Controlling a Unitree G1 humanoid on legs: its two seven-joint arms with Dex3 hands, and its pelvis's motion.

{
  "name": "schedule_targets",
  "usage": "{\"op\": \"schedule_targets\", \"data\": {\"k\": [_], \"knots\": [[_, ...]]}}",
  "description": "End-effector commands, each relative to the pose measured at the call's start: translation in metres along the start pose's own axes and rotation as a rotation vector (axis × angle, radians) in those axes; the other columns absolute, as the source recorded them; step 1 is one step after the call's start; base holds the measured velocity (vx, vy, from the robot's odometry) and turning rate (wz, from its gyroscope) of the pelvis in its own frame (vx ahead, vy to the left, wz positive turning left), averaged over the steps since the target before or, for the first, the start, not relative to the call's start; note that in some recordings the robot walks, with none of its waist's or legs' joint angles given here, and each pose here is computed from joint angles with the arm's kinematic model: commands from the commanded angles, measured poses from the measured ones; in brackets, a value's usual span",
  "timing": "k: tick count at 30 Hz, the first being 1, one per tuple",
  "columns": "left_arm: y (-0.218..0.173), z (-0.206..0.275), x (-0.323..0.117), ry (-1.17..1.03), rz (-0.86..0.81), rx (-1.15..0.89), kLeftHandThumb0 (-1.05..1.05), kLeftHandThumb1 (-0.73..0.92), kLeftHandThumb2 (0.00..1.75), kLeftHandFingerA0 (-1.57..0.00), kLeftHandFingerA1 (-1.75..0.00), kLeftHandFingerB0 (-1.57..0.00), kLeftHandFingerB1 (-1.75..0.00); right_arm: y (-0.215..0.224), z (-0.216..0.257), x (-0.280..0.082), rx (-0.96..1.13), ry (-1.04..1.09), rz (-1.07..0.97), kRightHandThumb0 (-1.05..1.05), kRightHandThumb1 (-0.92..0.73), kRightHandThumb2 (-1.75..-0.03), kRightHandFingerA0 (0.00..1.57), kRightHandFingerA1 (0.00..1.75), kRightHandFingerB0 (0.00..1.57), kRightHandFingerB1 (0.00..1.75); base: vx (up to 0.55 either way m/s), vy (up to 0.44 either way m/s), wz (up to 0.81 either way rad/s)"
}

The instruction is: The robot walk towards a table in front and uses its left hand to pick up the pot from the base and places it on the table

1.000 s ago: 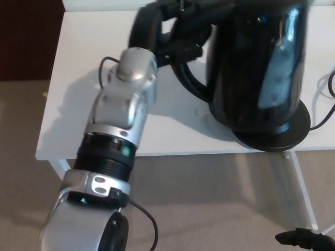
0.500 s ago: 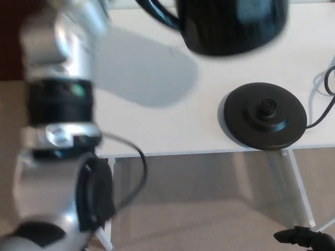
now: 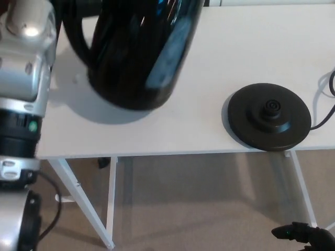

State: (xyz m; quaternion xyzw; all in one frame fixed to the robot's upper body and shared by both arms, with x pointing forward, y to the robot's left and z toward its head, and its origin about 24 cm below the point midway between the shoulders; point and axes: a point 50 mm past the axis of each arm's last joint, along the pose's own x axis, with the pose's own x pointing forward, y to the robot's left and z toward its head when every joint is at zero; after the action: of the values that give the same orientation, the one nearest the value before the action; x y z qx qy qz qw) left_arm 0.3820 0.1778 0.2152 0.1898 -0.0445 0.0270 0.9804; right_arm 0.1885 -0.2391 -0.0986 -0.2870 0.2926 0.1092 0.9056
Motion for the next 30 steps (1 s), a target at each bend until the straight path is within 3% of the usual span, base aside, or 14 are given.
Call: {"op": "schedule_targets", "data": {"k": [1, 6, 7, 8, 9, 10, 13, 14, 15, 18, 20, 27, 28, 30], "knots": [[0.006, 0.017, -0.010, -0.267, 0.006, 0.327, -0.13, 0.78, 0.64, -1.06, -1.29, -0.75, -0.89, -0.001, 0.000, 0.000, 0.011, -0.004, 0.003, -0.37, -0.69, -0.60, 0.72, 0.57, 0.54, 0.48, 0.00, 0.000, 0.00], [-0.008, -0.001, -0.012, -0.247, -0.054, 0.305, -0.09, 0.79, 0.64, -1.03, -1.29, -0.76, -0.90, -0.003, 0.002, 0.000, 0.020, -0.011, -0.003, -0.38, -0.70, -0.59, 0.72, 0.59, 0.55, 0.48, 0.00, 0.000, 0.00], [-0.009, -0.004, -0.012, -0.245, -0.070, 0.298, -0.08, 0.81, 0.64, -1.01, -1.17, -0.78, -0.77, -0.003, 0.002, 0.000, 0.025, -0.012, -0.005, -0.38, -0.70, -0.59, 0.73, 0.59, 0.56, 0.49, 0.00, 0.000, 0.00], [-0.011, -0.008, -0.012, -0.234, -0.102, 0.286, -0.19, 0.79, 0.63, -0.99, -0.82, -0.66, -0.45, -0.003, 0.002, 0.000, 0.021, -0.011, -0.005, -0.38, -0.69, -0.59, 0.73, 0.58, 0.55, 0.48, 0.00, 0.000, 0.00], [-0.013, -0.012, -0.011, -0.218, -0.141, 0.271, -0.19, 0.79, 0.63, -0.99, -0.82, -0.66, -0.45, -0.003, 0.002, 0.000, 0.011, -0.008, -0.005, -0.38, -0.69, -0.59, 0.73, 0.58, 0.55, 0.48, 0.00, 0.000, 0.00], [-0.014, -0.015, -0.011, -0.195, -0.217, 0.283, -0.35, 0.73, 0.62, -0.84, -0.55, -0.37, -0.33, -0.003, 0.002, 0.001, 0.012, -0.010, -0.004, -0.39, -0.70, -0.60, 0.72, 0.58, 0.55, 0.48, 0.00, 0.000, 0.00], [-0.014, -0.015, -0.011, -0.197, -0.228, 0.285, -0.35, 0.73, 0.62, -0.84, -0.55, -0.37, -0.33, -0.003, 0.003, 0.001, 0.013, -0.010, -0.004, -0.39, -0.70, -0.60, 0.72, 0.58, 0.55, 0.48, 0.00, 0.000, 0.00], [-0.019, -0.017, -0.012, -0.139, -0.354, 0.322, -0.66, 0.41, 0.79, 0.00, -0.12, 0.00, -0.10, -0.004, 0.003, 0.001, 0.011, -0.013, -0.005, -0.36, -0.69, -0.60, 0.72, 0.58, 0.55, 0.49, 0.00, 0.000, 0.00], [-0.025, -0.021, -0.015, -0.040, -0.545, 0.377, -0.69, 0.42, 0.81, 0.00, -0.11, 0.00, -0.09, -0.004, 0.005, 0.002, 0.010, -0.019, -0.005, -0.35, -0.69, -0.60, 0.71, 0.58, 0.54, 0.49, 0.00, 0.000, 0.00], [-0.025, -0.021, -0.015, -0.035, -0.559, 0.391, -0.69, 0.42, 0.81, 0.00, -0.11, 0.00, -0.09, -0.004, 0.005, 0.002, 0.012, -0.019, -0.004, -0.35, -0.69, -0.60, 0.71, 0.58, 0.54, 0.49, 0.00, 0.000, 0.00], [-0.031, -0.022, -0.014, 0.018, -0.602, 0.407, -0.74, 0.43, 0.80, 0.00, 0.00, 0.00, 0.00, -0.004, 0.005, 0.002, 0.020, -0.018, -0.003, -0.35, -0.69, -0.60, 0.73, 0.58, 0.55, 0.48, 0.00, 0.000, 0.00], [-0.032, -0.023, -0.014, 0.028, -0.635, 0.436, -0.76, 0.43, 0.82, 0.00, -0.05, 0.00, 0.00, -0.006, 0.009, 0.005, 0.010, -0.023, -0.007, -0.35, -0.69, -0.60, 0.72, 0.57, 0.54, 0.49, 0.00, 0.000, 0.00], [-0.032, -0.023, -0.014, 0.031, -0.642, 0.436, -0.82, 0.49, 0.57, 0.00, -0.09, 0.00, 0.00, -0.006, 0.009, 0.005, 0.011, -0.023, -0.005, -0.35, -0.70, -0.60, 0.71, 0.57, 0.54, 0.49, 0.00, 0.000, 0.00], [-0.031, -0.024, -0.015, 0.036, -0.651, 0.433, -0.82, 0.49, 0.58, 0.00, -0.06, 0.00, 0.00, -0.007, 0.009, 0.005, 0.006, -0.023, -0.004, -0.35, -0.70, -0.60, 0.72, 0.58, 0.54, 0.48, 0.00, 0.000, 0.00]]}}
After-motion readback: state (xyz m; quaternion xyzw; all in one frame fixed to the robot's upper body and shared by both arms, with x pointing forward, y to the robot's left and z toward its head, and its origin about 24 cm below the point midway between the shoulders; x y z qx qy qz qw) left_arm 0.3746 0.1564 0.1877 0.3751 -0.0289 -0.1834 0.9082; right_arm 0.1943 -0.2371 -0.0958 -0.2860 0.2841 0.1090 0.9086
